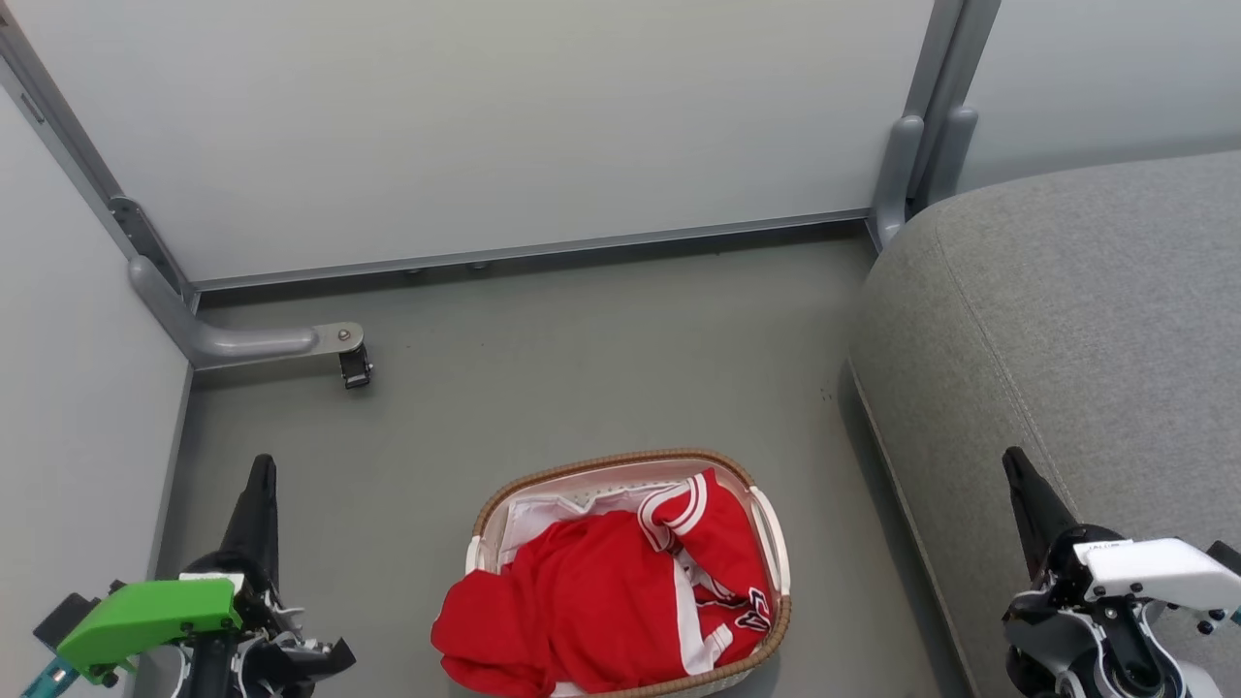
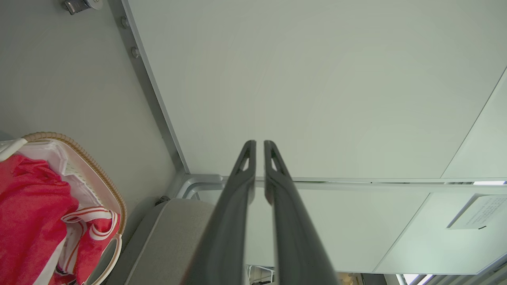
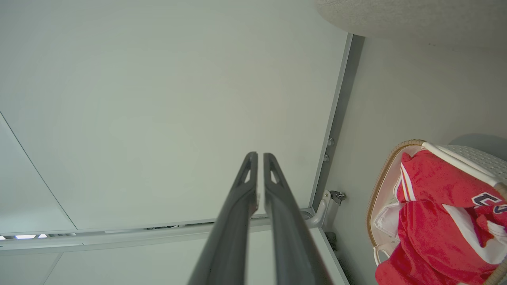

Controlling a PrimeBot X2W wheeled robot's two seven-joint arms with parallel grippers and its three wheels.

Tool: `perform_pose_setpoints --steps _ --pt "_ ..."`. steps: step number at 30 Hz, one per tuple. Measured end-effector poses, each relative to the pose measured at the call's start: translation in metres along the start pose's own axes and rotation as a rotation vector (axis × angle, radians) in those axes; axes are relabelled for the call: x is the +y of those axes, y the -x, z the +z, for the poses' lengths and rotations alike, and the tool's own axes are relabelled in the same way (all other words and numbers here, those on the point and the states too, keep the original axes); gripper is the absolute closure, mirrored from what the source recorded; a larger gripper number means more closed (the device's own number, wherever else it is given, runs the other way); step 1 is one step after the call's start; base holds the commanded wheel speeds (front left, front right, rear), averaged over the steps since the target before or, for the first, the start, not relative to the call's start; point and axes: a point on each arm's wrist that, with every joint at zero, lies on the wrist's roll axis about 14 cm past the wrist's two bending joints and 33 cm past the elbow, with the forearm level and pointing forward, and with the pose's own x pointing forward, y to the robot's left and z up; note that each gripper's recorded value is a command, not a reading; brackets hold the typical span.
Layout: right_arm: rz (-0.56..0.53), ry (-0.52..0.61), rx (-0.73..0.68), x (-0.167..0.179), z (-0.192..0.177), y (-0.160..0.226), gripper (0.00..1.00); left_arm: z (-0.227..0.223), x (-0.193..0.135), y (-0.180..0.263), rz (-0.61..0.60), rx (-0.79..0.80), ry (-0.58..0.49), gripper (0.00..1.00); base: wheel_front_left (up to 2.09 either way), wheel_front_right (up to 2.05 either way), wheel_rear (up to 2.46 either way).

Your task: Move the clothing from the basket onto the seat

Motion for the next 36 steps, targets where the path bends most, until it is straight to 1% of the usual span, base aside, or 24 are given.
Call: perform_pose_setpoints --steps 7,19,30,36 --pt "-0.095 -0.021 -0.001 -0.032 -0.006 0.014 0.00 -0.004 0.033 0.015 0.098 0.001 0.013 0.00 0.00 0.00 0.00" --pt "-0.088 0.035 -0.017 -0.029 -0.009 0.013 0.00 -0.013 0.028 0.016 0.082 0.000 -0.043 0.00 0.00 0.00 0.00" --pt "-0.074 0.186 -0.057 -0.023 0.000 0.012 0.00 -0.017 0.014 0.015 0.040 -0.007 -0.150 0.00 0.00 0.00 0.00" --pt "-0.051 0.295 -0.068 -0.015 0.003 0.010 0.00 -0.021 0.008 0.014 0.016 -0.003 -0.245 0.00 0.00 0.00 0.00"
